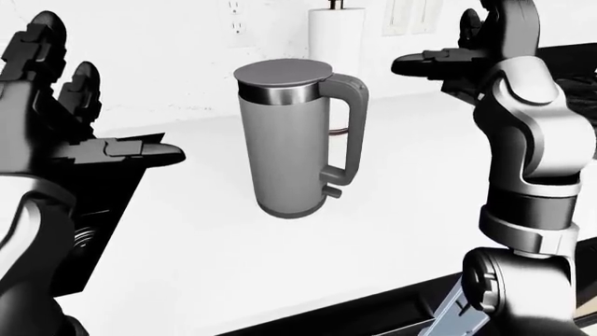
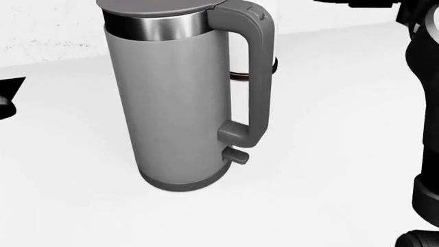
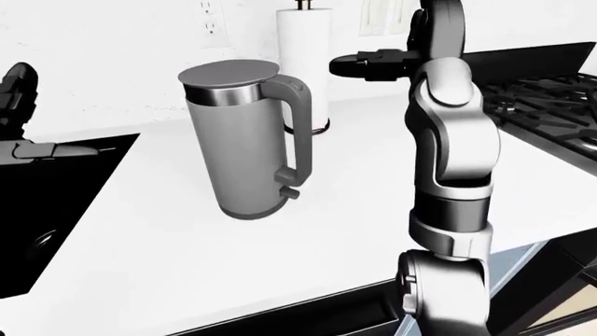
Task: Press the button to open the lid of the electric kettle.
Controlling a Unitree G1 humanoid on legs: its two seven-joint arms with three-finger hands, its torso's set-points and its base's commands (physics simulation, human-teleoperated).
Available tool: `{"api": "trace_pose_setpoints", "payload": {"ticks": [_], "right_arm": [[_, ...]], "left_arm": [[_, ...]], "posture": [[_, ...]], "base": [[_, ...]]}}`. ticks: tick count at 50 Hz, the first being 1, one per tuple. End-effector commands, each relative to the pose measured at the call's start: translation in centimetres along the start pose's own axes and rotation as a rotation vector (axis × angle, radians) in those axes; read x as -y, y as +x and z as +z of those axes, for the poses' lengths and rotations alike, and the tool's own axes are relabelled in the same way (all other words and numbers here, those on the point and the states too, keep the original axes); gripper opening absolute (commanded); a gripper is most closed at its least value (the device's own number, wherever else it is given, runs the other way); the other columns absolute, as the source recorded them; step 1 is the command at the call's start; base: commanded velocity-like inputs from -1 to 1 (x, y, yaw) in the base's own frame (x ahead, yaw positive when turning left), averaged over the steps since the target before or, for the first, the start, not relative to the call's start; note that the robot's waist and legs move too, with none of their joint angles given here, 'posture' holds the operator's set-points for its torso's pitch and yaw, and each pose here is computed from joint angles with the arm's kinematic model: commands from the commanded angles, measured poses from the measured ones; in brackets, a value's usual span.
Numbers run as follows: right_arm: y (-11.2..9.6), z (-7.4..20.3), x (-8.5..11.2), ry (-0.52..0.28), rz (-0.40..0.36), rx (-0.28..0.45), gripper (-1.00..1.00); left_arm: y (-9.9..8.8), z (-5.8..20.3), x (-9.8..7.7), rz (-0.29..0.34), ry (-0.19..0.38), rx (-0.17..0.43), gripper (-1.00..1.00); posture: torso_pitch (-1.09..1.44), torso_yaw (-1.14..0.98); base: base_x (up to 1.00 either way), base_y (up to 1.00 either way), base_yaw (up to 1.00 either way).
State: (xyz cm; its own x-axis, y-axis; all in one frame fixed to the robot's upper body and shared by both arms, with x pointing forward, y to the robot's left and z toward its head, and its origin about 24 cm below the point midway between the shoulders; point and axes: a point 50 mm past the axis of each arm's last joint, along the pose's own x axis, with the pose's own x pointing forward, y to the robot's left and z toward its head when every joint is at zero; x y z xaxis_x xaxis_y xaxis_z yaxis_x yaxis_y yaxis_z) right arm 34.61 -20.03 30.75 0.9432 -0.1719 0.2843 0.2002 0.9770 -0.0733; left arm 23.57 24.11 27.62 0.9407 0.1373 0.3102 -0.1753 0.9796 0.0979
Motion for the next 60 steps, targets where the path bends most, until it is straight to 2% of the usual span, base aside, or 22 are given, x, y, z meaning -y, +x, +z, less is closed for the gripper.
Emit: {"api": "trace_pose_setpoints", "payload": {"ticks": [1,18,27,60], "right_arm": [[-0.2,2.1,0.1,0.008,-0.005,0.088,1.00],[-0.3,2.8,-0.6,0.025,0.016,0.093,1.00],[0.0,2.3,-0.7,0.017,0.010,0.086,1.00],[-0.1,3.9,-3.5,0.042,0.078,0.103,1.00]], "left_arm": [[-0.1,1.3,-0.2,0.015,0.010,0.072,1.00],[-0.1,1.3,-0.2,0.014,0.006,0.072,1.00],[-0.1,1.4,-0.2,0.014,0.005,0.074,1.00],[-0.2,1.3,-0.2,0.015,0.003,0.072,1.00]], "posture": [[-0.27,0.00],[-0.27,0.00],[-0.27,0.00],[-0.27,0.00]], "base": [[0.00,0.00,0.00],[0.00,0.00,0.00],[0.00,0.00,0.00],[0.00,0.00,0.00]]}}
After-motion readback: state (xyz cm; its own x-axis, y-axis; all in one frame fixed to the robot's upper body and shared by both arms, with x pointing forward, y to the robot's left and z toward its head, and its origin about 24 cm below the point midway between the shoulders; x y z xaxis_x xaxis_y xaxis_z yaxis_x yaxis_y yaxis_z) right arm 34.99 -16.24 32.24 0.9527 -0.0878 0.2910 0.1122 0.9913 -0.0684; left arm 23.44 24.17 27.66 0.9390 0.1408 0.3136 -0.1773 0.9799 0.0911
